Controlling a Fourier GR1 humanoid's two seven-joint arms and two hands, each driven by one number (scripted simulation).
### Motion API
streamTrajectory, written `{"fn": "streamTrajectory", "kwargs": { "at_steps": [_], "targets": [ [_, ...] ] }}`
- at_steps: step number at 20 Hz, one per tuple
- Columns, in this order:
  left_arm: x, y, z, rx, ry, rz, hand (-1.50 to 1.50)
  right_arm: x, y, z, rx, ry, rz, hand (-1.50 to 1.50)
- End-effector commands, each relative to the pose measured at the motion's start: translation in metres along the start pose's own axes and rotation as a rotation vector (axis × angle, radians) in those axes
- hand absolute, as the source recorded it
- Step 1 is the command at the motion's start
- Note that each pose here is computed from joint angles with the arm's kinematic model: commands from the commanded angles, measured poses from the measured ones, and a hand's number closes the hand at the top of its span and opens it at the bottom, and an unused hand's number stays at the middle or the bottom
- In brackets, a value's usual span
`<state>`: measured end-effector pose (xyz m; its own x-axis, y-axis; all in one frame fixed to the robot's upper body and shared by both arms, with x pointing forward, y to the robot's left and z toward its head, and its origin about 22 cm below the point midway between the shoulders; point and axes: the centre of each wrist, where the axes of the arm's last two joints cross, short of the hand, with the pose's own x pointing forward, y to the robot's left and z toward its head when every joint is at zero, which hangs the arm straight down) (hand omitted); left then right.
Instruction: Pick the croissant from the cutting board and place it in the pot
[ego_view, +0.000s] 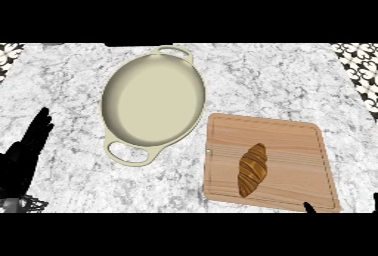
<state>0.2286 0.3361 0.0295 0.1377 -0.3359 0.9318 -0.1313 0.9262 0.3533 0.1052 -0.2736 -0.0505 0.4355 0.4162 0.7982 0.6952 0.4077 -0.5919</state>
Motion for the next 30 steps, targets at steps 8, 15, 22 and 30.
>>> {"fn": "streamTrajectory", "kwargs": {
  "at_steps": [8, 15, 22, 30],
  "targets": [
    [0.005, -0.005, -0.012, -0.004, 0.025, -0.032, 0.00, 0.046, -0.015, 0.041, 0.191, 0.140, 0.173, -1.50],
    [0.004, -0.022, -0.017, -0.026, 0.005, -0.030, 0.00, 0.085, 0.000, 0.035, 0.478, 0.348, 0.400, -1.50],
    [-0.008, -0.019, -0.017, -0.014, 0.026, -0.040, 0.00, 0.168, 0.020, 0.024, 0.621, 0.438, 0.474, -1.50],
    [-0.002, -0.026, -0.008, 0.007, 0.036, -0.022, 0.00, 0.194, 0.047, -0.010, 0.646, 0.486, 0.564, -1.50]
  ]
}}
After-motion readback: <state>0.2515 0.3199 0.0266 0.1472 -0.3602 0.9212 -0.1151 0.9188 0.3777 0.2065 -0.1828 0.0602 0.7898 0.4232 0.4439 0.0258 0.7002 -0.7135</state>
